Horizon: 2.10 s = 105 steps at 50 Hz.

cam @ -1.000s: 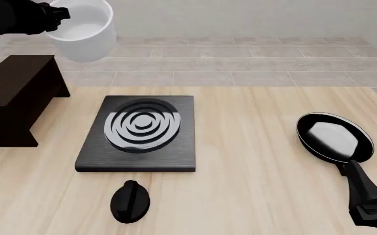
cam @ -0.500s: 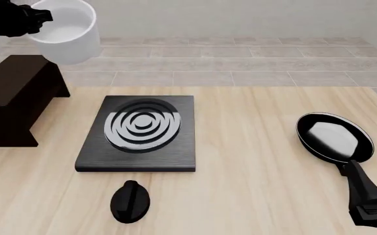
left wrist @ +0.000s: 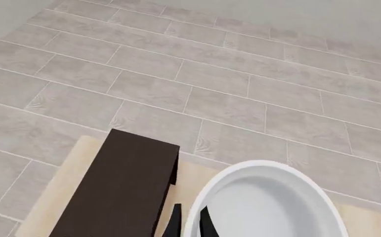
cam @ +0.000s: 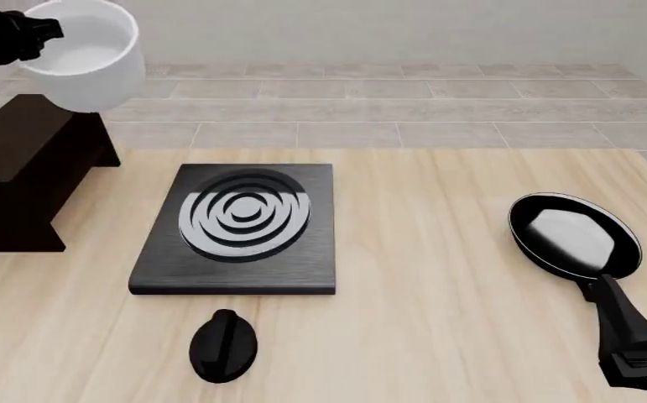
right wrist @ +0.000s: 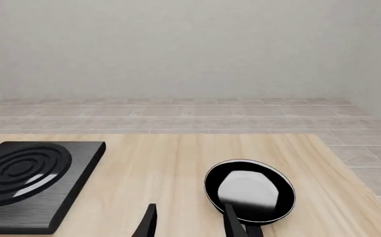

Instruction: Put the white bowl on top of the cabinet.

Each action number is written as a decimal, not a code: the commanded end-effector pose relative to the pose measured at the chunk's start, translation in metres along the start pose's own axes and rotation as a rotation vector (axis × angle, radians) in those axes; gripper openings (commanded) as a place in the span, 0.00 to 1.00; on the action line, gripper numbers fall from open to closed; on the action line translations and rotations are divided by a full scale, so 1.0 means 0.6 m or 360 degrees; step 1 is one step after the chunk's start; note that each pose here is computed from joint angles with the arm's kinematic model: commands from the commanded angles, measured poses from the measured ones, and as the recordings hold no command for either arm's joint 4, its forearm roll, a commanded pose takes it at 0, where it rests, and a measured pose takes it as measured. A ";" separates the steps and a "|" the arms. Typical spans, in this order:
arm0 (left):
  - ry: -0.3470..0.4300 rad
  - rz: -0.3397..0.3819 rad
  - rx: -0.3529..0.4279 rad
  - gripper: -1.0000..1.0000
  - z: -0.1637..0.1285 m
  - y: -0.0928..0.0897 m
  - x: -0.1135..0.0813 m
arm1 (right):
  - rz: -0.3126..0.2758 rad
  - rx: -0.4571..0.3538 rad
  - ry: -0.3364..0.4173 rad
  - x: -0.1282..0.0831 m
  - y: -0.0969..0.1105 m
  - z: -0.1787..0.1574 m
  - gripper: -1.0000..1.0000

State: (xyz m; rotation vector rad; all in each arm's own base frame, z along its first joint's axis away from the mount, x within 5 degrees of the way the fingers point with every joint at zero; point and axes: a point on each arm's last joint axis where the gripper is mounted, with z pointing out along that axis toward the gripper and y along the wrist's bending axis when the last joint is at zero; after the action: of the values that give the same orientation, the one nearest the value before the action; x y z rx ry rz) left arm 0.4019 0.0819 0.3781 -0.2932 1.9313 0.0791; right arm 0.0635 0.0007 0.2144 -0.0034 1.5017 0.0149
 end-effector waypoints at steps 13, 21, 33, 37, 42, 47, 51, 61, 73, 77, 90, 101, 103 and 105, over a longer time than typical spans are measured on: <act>-0.0064 -0.0099 -0.0095 0.00 -0.016 0.051 -0.015 | 0.0000 0.0000 0.0000 0.000 0.000 0.000 1.00; -0.0073 -0.0121 -0.0142 0.00 -0.029 0.072 -0.019 | 0.0000 0.0000 0.0000 0.000 0.000 0.000 1.00; -0.0084 -0.0146 -0.0188 0.00 -0.044 0.091 -0.027 | 0.0000 0.0000 0.0000 0.000 0.000 0.000 1.00; -0.0091 -0.0150 -0.0200 0.00 -0.048 0.095 -0.031 | 0.0000 0.0000 0.0000 0.000 0.000 0.000 1.00; -0.0098 -0.0165 -0.0227 0.00 -0.051 0.107 -0.034 | 0.0000 0.0000 0.0000 0.000 0.000 0.000 1.00; -0.0097 -0.0175 -0.0248 0.00 -0.045 0.118 -0.031 | 0.0000 0.0000 0.0000 0.000 0.000 0.000 1.00; -0.0095 -0.0195 -0.0264 0.00 -0.038 0.126 -0.029 | 0.0000 0.0000 0.0000 0.000 0.000 0.000 1.00; -0.0085 -0.0212 -0.0288 0.00 -0.019 0.140 -0.020 | 0.0001 -0.0009 0.0000 -0.001 0.001 -0.004 1.00; -0.0091 -0.0237 -0.0313 0.00 -0.001 0.156 -0.018 | 0.0001 -0.0009 -0.0001 -0.002 0.001 -0.005 1.00; -0.0093 -0.0239 -0.0316 0.00 0.005 0.159 -0.019 | 0.0001 -0.0009 -0.0001 -0.002 0.001 -0.005 1.00; -0.0085 -0.0251 -0.0340 0.00 0.020 0.173 -0.011 | 0.0001 -0.0009 -0.0001 -0.003 0.001 -0.005 1.00; -0.0072 -0.0256 -0.0356 0.00 0.031 0.183 0.001 | 0.0000 -0.0008 -0.0001 -0.004 0.001 -0.006 1.00; -0.0071 -0.0261 -0.0361 0.00 0.033 0.186 0.003 | 0.0000 -0.0008 -0.0001 -0.004 0.001 -0.007 1.00; -0.0072 -0.0266 -0.0366 0.00 0.033 0.189 0.004 | 0.0000 -0.0009 -0.0001 -0.005 0.001 -0.008 1.00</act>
State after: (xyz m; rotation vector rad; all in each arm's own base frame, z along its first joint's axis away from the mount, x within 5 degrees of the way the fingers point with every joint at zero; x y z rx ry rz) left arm 0.3921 0.1906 0.3560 -0.5754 1.8806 0.2168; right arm 0.0599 0.0010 0.2161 -0.0075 1.5013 0.0191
